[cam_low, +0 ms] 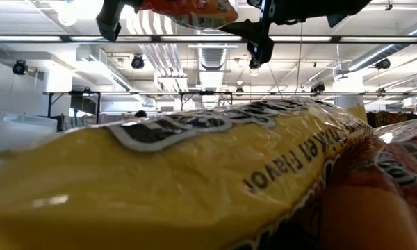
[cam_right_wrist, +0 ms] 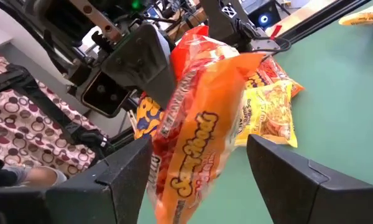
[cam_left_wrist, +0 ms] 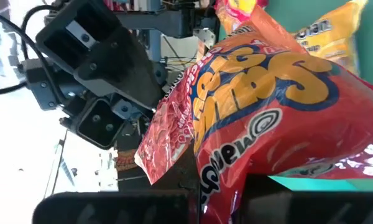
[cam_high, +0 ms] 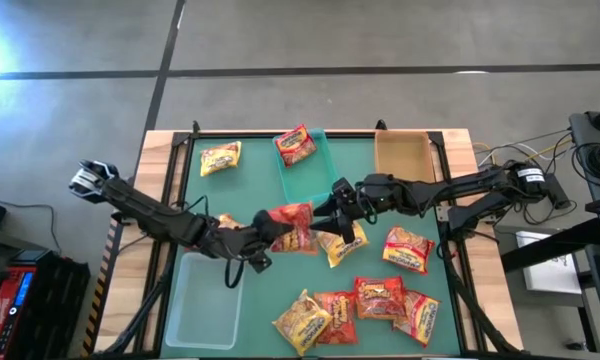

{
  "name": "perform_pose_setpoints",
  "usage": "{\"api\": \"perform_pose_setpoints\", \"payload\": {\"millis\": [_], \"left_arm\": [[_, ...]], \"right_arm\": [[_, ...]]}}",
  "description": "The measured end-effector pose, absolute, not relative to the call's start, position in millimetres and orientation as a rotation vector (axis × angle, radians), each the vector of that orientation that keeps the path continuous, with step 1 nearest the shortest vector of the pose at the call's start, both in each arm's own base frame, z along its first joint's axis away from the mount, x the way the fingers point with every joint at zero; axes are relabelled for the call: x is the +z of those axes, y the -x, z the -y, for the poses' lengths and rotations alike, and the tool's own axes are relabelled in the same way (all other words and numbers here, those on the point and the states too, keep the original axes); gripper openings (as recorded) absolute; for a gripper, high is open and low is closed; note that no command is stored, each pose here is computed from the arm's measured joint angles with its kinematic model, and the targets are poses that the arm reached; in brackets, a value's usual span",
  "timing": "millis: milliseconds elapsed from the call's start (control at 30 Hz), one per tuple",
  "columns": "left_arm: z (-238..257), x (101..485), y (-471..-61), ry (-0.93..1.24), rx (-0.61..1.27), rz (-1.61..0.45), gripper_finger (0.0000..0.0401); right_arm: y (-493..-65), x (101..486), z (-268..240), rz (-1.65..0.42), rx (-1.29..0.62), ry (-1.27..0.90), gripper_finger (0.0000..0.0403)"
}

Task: Sort Maruchan noodles
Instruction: Put the top left orange noodle pack into the orange bin

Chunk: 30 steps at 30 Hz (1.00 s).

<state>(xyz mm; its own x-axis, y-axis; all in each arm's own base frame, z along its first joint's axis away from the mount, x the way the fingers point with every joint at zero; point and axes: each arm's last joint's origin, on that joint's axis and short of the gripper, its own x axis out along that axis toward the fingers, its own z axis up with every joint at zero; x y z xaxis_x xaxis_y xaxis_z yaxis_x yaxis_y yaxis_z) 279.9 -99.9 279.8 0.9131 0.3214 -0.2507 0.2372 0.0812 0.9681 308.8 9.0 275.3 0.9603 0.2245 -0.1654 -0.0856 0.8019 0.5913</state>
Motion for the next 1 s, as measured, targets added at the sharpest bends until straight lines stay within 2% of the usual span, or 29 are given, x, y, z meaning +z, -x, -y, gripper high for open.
{"api": "perform_pose_setpoints", "payload": {"millis": [400,633,733,1000], "left_arm": [[92.6,277.5,-301.5,-1.468,0.184,-0.392,0.0004],[91.9,274.5,-305.0,-1.454,0.193,-0.392,0.0004],[91.9,274.7,-305.0,-1.371,0.208,-0.378,0.0006],[92.2,283.3,-307.2,-0.988,0.277,-0.302,0.0036]], "right_arm": [[-310.2,277.6,-9.2,-0.196,0.17,-0.596,0.0253],[-312.0,274.2,-9.2,-0.21,0.166,-0.594,0.022],[-313.1,272.6,-9.4,-0.216,0.172,-0.595,0.0198],[-312.7,272.7,-10.1,-0.23,0.199,-0.598,0.0134]]}}
